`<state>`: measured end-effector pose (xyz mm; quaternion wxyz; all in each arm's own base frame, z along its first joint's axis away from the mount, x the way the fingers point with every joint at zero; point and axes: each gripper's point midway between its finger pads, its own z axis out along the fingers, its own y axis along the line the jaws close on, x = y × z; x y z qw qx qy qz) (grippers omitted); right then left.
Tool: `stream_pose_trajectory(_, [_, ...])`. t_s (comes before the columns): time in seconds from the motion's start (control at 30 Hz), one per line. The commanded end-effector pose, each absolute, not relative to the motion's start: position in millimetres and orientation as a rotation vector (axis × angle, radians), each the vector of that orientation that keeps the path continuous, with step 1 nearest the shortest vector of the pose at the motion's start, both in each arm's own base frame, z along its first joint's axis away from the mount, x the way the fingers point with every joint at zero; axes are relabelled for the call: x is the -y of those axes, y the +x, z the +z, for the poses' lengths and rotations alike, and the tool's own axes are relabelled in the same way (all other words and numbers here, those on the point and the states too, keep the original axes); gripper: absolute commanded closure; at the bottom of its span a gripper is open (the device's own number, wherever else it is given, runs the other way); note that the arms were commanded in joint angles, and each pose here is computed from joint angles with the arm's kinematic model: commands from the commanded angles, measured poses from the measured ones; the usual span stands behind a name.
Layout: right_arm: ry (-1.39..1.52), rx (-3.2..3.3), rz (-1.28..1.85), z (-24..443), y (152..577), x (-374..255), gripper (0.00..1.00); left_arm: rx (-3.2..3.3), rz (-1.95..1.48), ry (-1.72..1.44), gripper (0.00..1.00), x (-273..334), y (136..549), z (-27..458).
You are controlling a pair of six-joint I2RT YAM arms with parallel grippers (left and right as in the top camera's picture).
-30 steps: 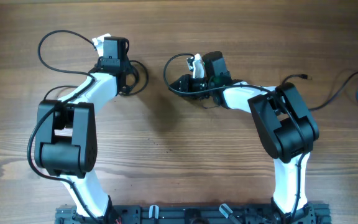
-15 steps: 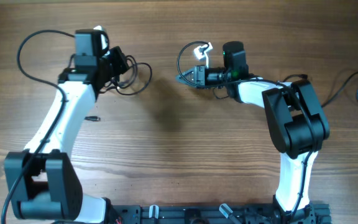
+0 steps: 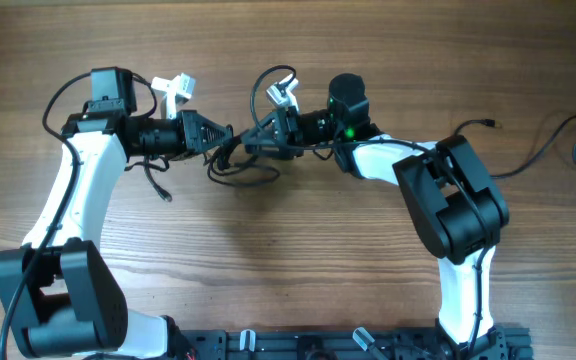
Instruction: Untangle cables
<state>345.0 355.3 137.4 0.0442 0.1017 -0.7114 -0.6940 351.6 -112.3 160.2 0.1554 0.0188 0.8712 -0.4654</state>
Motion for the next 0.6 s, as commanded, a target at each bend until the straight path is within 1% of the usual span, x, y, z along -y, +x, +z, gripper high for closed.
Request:
stream_pose_trajectory(0.0, [0.103, 2.200, -2.034, 126, 347, -369, 0.41, -2.439, -1.403, 0.131, 0.92, 120, 347, 170])
stream_pose_trajectory(0.07, [0.011, 2.229, -1.971, 114, 342, -382, 0.41, -2.443, -1.405, 0.129, 0.93, 120, 347, 169])
stream_pose_trajectory(0.13, [-0.028, 2.246, -1.964, 111, 343, -386, 0.42, -2.456, -1.417, 0.133, 0.93, 124, 344, 168])
stream_pose_trajectory(0.2, [-0.095, 2.250, -1.953, 110, 347, -387, 0.49, -2.474, -1.428, 0.171, 0.93, 135, 338, 167])
stream_pose_trajectory(0.23, [-0.104, 2.258, -1.956, 110, 349, -387, 0.60, -2.477, -1.434, 0.190, 0.93, 140, 337, 167])
stream_pose_trajectory(0.3, [-0.060, 2.283, -1.978, 109, 350, -387, 0.84, -2.481, -1.439, 0.209, 0.94, 145, 334, 167])
stream_pose_trajectory(0.33, [-0.017, 2.304, -1.999, 109, 351, -386, 0.91, -2.483, -1.441, 0.211, 0.95, 146, 334, 167])
stream_pose_trajectory(0.37, [0.016, 2.341, -2.009, 106, 354, -383, 0.96, -2.484, -1.441, 0.208, 0.96, 146, 334, 167])
stream_pose_trajectory(0.4, [0.038, 2.389, -2.005, 99, 358, -378, 0.96, -2.488, -1.442, 0.194, 0.96, 143, 334, 167])
stream_pose_trajectory(0.47, [-0.022, 2.504, -1.918, 75, 368, -366, 0.96, -2.502, -1.449, 0.160, 0.96, 139, 332, 166])
stream_pose_trajectory(0.53, [-0.202, 2.768, -1.665, 25, 388, -330, 0.96, -2.534, -1.465, 0.084, 0.96, 130, 328, 164])
stream_pose_trajectory(0.57, [-0.342, 2.877, -1.486, 0, 396, -305, 0.96, -2.547, -1.471, 0.047, 0.96, 126, 326, 163])
